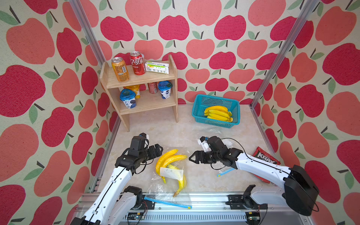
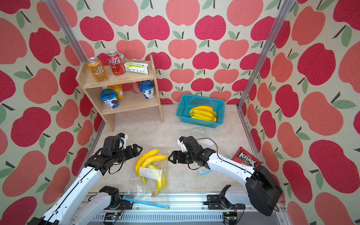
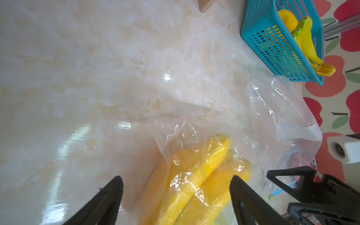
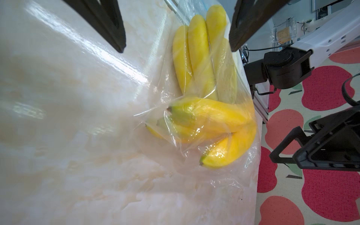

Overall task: Open the zip-top bag and take out the banana
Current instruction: Move the zipper food storage bag to the center of the board.

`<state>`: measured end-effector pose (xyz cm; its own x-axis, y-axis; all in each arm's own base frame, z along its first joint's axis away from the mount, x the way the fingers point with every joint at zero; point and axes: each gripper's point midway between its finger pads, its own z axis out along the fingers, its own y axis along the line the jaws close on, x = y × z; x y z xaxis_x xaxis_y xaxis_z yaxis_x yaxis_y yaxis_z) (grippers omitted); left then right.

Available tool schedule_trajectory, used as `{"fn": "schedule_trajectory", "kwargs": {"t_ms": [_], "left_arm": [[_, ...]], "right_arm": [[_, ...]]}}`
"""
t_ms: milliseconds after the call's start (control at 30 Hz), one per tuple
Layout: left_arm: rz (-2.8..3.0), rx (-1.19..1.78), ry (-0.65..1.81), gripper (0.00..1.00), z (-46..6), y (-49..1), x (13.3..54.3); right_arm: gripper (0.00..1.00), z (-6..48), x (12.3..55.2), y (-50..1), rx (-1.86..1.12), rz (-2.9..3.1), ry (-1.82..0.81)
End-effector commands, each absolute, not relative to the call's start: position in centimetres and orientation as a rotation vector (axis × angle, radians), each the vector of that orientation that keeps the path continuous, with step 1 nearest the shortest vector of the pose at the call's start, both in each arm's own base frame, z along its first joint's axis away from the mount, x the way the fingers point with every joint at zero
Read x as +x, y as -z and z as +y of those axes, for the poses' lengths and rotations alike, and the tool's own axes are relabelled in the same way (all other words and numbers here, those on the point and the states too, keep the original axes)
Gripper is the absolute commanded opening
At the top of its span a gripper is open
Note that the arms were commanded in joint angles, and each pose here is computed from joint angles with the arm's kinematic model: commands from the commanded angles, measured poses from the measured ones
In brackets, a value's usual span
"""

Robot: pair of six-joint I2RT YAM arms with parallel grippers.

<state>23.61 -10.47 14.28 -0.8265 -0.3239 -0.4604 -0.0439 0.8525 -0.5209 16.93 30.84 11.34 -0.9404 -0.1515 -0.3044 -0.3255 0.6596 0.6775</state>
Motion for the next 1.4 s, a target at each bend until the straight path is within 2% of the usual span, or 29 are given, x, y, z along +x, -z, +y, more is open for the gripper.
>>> {"fn": "schedule_trajectory", "kwargs": {"t_ms": [0, 233, 400, 500, 833, 1033, 1133, 1233, 1300, 1367], "left_arm": [[2.529, -0.238, 0.808, 0.88, -12.2, -12.8, 22.4], [2.570, -0.184, 0.806, 0.87, -13.5, -10.9, 22.4], [2.606, -0.209, 0.785, 0.87, -13.5, -8.9, 22.7], [2.594, -0.210, 0.800, 0.85, -14.1, -8.4, 23.6], [2.548, -0.202, 0.736, 0.73, -15.3, -7.5, 30.3], [2.510, -0.230, 0.709, 0.71, -14.9, -8.1, 34.2], [2.494, -0.222, 0.662, 0.75, -14.3, -9.1, 34.9], [2.469, -0.182, 0.650, 0.82, -14.2, -11.0, 34.6], [2.433, -0.163, 0.630, 0.92, -14.0, -13.0, 33.7], [2.401, -0.136, 0.610, 0.95, -13.8, -14.9, 32.5]], "right_arm": [[0.86, 33.4, 16.2, -10.3, -0.357, 2.696, -1.300], [0.84, 37.5, 17.6, -8.0, -0.374, 2.687, -1.364], [0.84, 37.5, 19.2, -6.5, -0.350, 2.692, -1.279], [0.84, 37.4, 21.7, -6.7, -0.288, 2.641, -1.283], [0.83, 37.4, 31.3, -7.5, -0.208, 2.522, -1.252], [0.84, 36.8, 32.6, -8.2, -0.266, 2.518, -1.167], [0.85, 35.2, 33.1, -9.1, -0.267, 2.509, -1.113], [0.86, 34.0, 32.7, -11.0, -0.306, 2.475, -1.061], [0.86, 33.4, 31.8, -12.8, -0.349, 2.447, -1.045], [0.86, 32.8, 30.5, -13.9, -0.396, 2.436, -1.042]]}}
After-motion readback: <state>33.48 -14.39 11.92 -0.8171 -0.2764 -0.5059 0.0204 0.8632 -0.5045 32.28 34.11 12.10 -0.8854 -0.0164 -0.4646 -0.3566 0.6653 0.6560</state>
